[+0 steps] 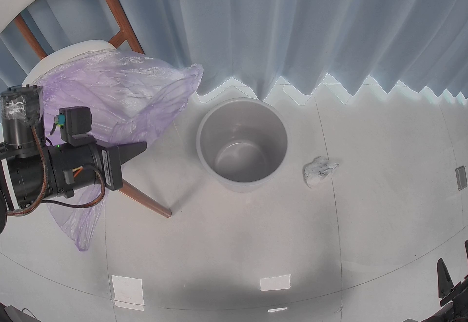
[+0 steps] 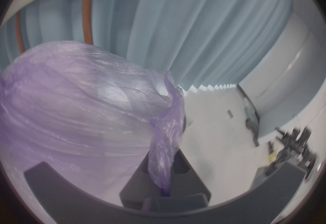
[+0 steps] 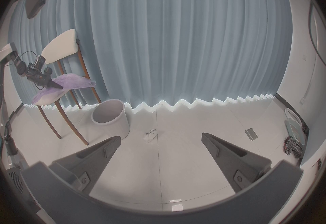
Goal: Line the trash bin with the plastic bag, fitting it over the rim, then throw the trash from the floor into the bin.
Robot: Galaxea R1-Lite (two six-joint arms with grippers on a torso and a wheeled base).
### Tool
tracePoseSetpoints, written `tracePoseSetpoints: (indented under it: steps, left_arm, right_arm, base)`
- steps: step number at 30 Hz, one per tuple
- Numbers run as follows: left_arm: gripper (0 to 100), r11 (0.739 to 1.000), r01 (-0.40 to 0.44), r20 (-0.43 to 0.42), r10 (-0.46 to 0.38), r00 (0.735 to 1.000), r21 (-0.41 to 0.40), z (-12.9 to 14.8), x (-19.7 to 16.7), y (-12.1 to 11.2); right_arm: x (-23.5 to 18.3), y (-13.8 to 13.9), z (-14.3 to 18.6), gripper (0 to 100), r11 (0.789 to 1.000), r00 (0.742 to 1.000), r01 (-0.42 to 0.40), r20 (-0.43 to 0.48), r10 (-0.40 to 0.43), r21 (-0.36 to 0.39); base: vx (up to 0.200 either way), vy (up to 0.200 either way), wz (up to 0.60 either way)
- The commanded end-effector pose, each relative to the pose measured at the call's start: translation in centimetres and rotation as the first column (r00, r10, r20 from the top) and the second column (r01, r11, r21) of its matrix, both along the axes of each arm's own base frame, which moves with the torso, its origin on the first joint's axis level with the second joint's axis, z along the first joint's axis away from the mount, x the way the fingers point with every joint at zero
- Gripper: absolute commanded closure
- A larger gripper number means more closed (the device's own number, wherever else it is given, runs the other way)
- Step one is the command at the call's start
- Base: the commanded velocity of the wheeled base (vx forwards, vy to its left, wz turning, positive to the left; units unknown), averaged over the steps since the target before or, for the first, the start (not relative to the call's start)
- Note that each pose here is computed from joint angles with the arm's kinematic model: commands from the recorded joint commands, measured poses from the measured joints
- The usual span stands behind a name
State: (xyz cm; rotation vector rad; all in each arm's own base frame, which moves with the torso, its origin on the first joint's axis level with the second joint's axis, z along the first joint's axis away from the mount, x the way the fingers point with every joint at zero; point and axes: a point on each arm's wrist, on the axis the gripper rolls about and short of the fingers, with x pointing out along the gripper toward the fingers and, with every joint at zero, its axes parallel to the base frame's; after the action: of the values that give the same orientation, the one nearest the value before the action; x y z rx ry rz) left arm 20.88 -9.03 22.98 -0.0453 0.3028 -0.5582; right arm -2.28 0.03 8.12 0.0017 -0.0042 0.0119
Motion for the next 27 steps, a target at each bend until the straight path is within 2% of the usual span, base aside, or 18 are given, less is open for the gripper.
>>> tracePoseSetpoints:
  steps: [1, 3, 7, 9, 14, 18, 23, 27]
  left_arm:
    - [100, 0.975, 0.032, -0.028, -0.039, 0.999, -0.219, 1.2, 0.7, 0.2]
    - [100, 0.964, 0.052, -0.003, -0.054, 0.999, -0.262, 1.3, 0.9, 0.4]
    - [100, 0.955, 0.084, 0.063, -0.069, 0.996, -0.283, 1.8, 1.0, 0.5]
    - [100, 0.952, 0.105, 0.1, -0.079, 0.992, -0.289, 2.7, 2.3, -0.3]
    - [100, 0.952, 0.112, 0.089, -0.09, 0.992, -0.285, 2.4, 2.9, -0.9]
    - [100, 0.953, 0.087, 0.065, -0.071, 0.995, -0.29, 1.9, 3.3, -0.2]
    - [100, 0.949, 0.119, 0.094, -0.095, 0.991, -0.291, 2.5, 7.0, -0.6]
    - [100, 0.951, 0.138, 0.075, -0.122, 0.99, -0.276, 1.5, 8.6, -1.9]
  right_arm:
    - [0.0, 0.0, -0.5, 0, 1.0, 1.0, 0.0, 0.0, 0.0, 0.0]
    - [0.0, 0.0, -0.5, 0, 1.0, 1.0, 0.0, 0.0, 0.0, 0.0]
    - [0.0, 0.0, -0.5, 0, 1.0, 1.0, 0.0, 0.0, 0.0, 0.0]
    - [0.0, 0.0, -0.5, 0, 1.0, 1.0, 0.0, 0.0, 0.0, 0.0]
    - [0.0, 0.0, -0.5, 0, 1.0, 1.0, 0.0, 0.0, 0.0, 0.0]
    - [0.0, 0.0, -0.5, 0, 1.0, 1.0, 0.0, 0.0, 0.0, 0.001]
    - [0.0, 0.0, -0.5, 0, 1.0, 1.0, 0.0, 0.0, 0.0, 0.0]
    - [0.0, 0.0, -0.5, 0, 1.0, 1.0, 0.0, 0.0, 0.0, 0.0]
  base:
    - [0.0, 0.0, 0.0]
    - [0.0, 0.0, 0.0]
    - [0.0, 0.0, 0.0]
    - [0.0, 0.0, 0.0]
    - [0.0, 0.0, 0.0]
    - [0.0, 0.0, 0.0]
    - [0.0, 0.0, 0.0]
    - [0.0, 0.0, 0.0]
